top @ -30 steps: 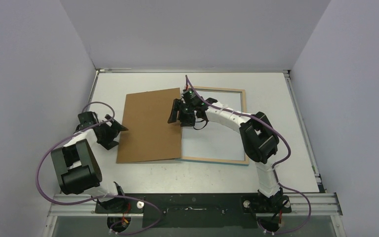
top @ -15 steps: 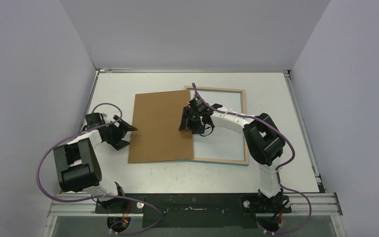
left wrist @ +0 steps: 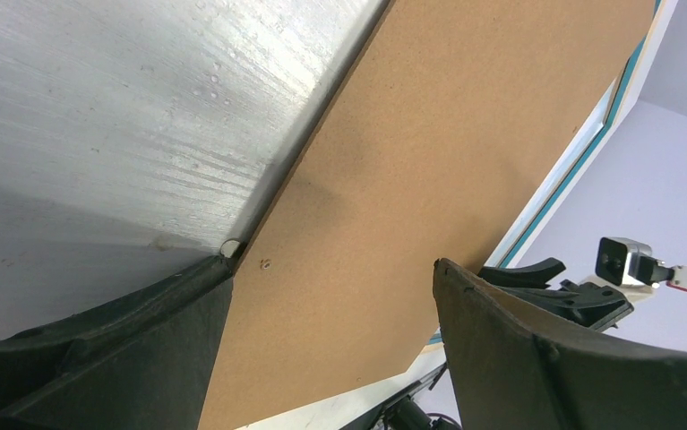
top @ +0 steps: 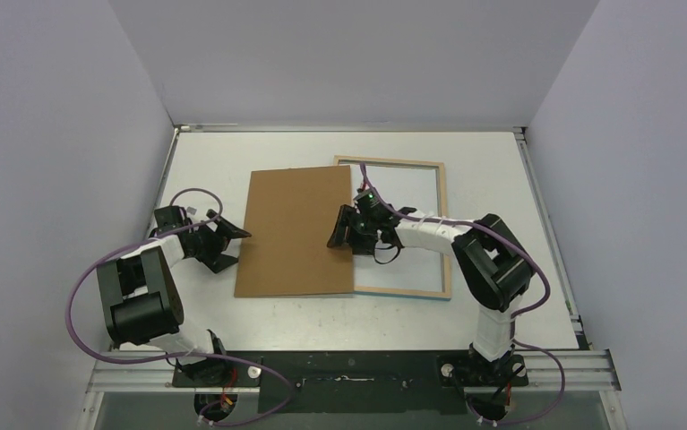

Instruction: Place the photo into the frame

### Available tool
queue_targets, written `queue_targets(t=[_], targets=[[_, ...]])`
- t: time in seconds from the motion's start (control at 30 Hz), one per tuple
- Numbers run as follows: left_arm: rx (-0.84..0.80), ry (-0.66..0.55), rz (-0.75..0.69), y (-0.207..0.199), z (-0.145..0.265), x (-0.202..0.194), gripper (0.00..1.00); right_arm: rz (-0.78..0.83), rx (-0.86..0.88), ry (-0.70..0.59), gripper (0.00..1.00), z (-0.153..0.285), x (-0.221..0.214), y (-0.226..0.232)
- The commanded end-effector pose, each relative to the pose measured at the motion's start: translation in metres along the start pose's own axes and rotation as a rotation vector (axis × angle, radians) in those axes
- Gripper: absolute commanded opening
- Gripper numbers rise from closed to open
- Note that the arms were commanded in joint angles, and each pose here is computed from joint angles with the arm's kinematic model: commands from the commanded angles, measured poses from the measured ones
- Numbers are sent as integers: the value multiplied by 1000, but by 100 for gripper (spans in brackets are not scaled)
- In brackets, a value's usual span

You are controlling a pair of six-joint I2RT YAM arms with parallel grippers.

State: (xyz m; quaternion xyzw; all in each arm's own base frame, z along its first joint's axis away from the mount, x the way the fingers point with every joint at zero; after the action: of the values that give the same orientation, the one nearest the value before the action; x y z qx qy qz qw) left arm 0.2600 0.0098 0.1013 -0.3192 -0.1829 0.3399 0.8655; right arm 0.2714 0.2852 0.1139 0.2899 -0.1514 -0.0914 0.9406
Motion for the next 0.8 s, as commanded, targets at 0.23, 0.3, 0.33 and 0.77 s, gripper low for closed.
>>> queue_targets(t=[0.23, 0.3, 0.33, 0.77], targets=[[116, 88, 47, 25, -9, -18, 82, -62, 414, -140, 51, 13, 19, 27], [106, 88, 47, 23, -8, -18, 82, -62, 430, -147, 45, 14, 19, 28], [102, 89, 49, 22, -8, -18, 82, -59, 437, -149, 42, 15, 19, 28], [78, 98, 49, 22, -9, -19, 82, 14, 536, -158, 31, 41, 21, 50]])
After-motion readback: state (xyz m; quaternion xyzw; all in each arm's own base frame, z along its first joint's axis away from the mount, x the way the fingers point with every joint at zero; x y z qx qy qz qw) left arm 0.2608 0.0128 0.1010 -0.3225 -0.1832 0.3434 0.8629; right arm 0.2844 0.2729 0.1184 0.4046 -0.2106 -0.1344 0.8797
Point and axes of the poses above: each gripper's point midway between its finger pads, its own z axis back along the fingers, its own y axis along the line the jaws close on, x = y × z, the point moved 9 cm from there along z, back along the fingers, and after that the axes turned 6 degrees about -z, right-handed, at the moved point
